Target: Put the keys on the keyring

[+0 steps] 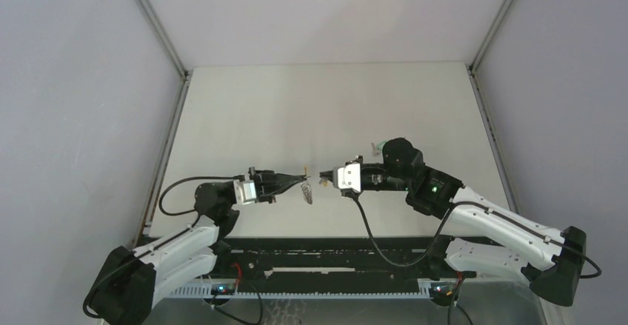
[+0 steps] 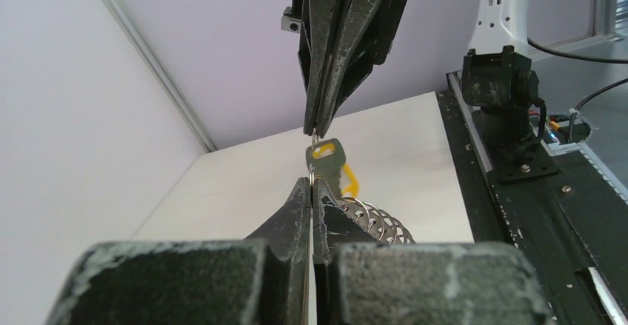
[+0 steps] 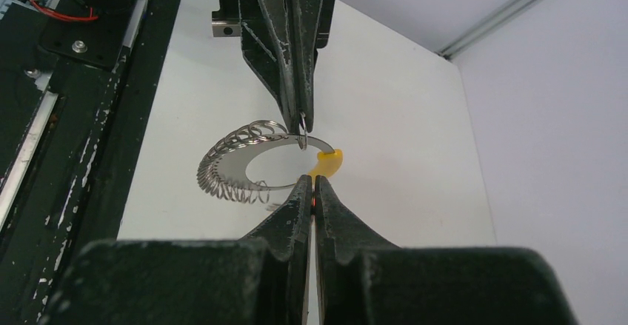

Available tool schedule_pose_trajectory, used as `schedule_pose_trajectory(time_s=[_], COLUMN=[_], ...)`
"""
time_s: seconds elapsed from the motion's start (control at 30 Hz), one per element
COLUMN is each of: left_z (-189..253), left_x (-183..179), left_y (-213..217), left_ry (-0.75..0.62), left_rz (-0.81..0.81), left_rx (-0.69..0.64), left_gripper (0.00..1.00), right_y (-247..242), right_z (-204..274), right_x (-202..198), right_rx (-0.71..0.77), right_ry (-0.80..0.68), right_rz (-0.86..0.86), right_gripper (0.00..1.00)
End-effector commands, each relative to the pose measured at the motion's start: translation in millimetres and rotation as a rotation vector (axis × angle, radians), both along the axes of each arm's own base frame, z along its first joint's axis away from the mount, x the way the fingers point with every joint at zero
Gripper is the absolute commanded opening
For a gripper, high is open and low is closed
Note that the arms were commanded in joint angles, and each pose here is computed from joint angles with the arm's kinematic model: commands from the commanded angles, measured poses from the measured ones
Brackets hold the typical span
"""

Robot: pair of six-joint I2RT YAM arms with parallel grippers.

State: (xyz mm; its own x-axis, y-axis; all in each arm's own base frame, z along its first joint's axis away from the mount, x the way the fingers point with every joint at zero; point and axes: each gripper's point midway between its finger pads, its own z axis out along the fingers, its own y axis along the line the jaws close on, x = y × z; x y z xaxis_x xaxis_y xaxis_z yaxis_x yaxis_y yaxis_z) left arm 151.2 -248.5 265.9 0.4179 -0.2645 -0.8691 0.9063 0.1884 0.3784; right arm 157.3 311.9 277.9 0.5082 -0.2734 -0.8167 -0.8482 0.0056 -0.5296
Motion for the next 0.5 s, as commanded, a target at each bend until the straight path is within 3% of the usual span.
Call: schedule_pose_trajectory(time_s=[0.0, 0.47], left_z=[44, 60], left_x=[-10, -20], left_y=[1, 1], left_ry=[-0.107, -0.133], left_rz=[-0.045, -0.075], left_rx=[-0.093, -0.118], left_gripper=[0.00, 0.00], right_y=[5, 1], right_z=[27, 33], right_x=[-8, -12], right_rx=[0.117, 0.189], right_ry=[-0.025, 0.030], right_rz=[0.084, 0.213], right_gripper=[0.00, 0.00])
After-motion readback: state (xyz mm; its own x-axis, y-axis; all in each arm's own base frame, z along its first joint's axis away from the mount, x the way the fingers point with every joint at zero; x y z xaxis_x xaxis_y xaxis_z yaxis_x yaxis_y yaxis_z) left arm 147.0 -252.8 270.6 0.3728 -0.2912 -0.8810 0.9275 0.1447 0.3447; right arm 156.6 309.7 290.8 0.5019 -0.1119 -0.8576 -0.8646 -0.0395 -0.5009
